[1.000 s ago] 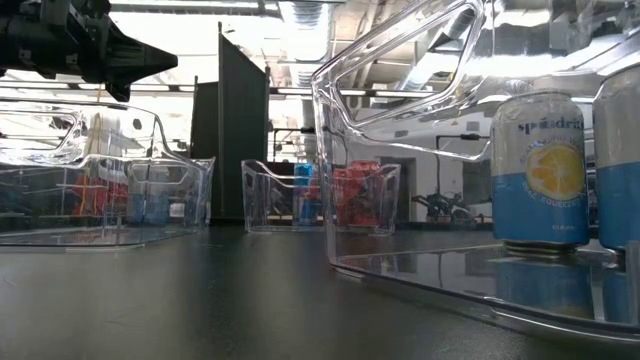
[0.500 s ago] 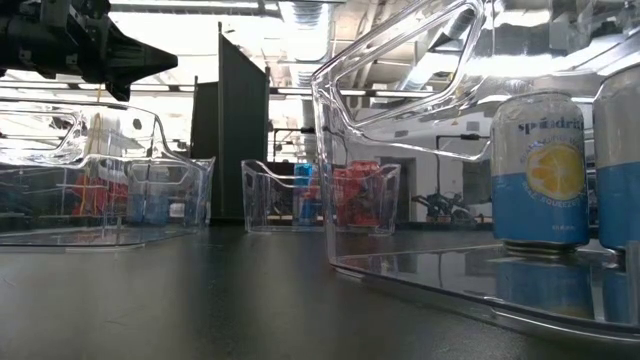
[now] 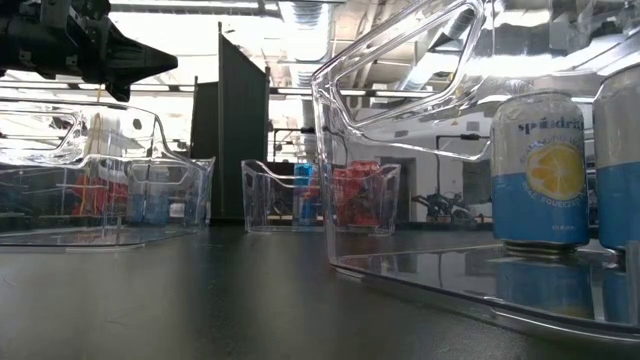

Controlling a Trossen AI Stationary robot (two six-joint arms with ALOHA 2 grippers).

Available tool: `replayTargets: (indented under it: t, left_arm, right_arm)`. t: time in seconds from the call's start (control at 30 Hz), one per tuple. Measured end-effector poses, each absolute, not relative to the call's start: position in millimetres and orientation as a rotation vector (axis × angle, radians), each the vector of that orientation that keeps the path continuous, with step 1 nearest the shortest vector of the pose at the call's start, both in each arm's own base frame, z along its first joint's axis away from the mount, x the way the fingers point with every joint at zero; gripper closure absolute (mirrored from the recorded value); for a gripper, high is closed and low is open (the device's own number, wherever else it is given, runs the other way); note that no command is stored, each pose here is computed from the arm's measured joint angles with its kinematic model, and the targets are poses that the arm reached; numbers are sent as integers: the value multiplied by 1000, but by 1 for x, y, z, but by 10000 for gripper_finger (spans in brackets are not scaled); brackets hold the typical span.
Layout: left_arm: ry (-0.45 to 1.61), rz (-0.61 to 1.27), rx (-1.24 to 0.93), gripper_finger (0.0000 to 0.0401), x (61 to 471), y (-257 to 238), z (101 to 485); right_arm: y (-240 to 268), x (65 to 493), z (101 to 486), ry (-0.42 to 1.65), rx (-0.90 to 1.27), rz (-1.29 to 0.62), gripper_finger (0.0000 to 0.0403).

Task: Sort soda cans
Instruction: Put the blue soda can into the middle left transparent bin

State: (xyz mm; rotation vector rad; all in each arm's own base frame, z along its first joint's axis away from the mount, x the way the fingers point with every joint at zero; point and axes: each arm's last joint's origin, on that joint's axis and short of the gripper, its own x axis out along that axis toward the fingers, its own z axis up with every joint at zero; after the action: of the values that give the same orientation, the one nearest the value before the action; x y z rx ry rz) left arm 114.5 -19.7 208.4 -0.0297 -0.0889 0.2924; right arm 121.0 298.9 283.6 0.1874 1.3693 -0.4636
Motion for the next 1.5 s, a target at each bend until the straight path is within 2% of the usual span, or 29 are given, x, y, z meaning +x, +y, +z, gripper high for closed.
replayTargets:
  t: [0.37,0.67,1.13,1.5]
  left_arm:
    - [-67,292,-20,401,115,-20,206]
    - [-64,292,-18,401,115,-20,206]
    - [-57,292,-15,401,115,-20,205]
    - [-51,292,-15,401,115,-20,204]
  right_arm:
    - [294,132,284,1351,195,-487,3]
    - [292,133,265,1357,168,-500,3]
    - [295,139,263,1352,209,-455,3]
    - [294,141,234,1368,223,-439,3]
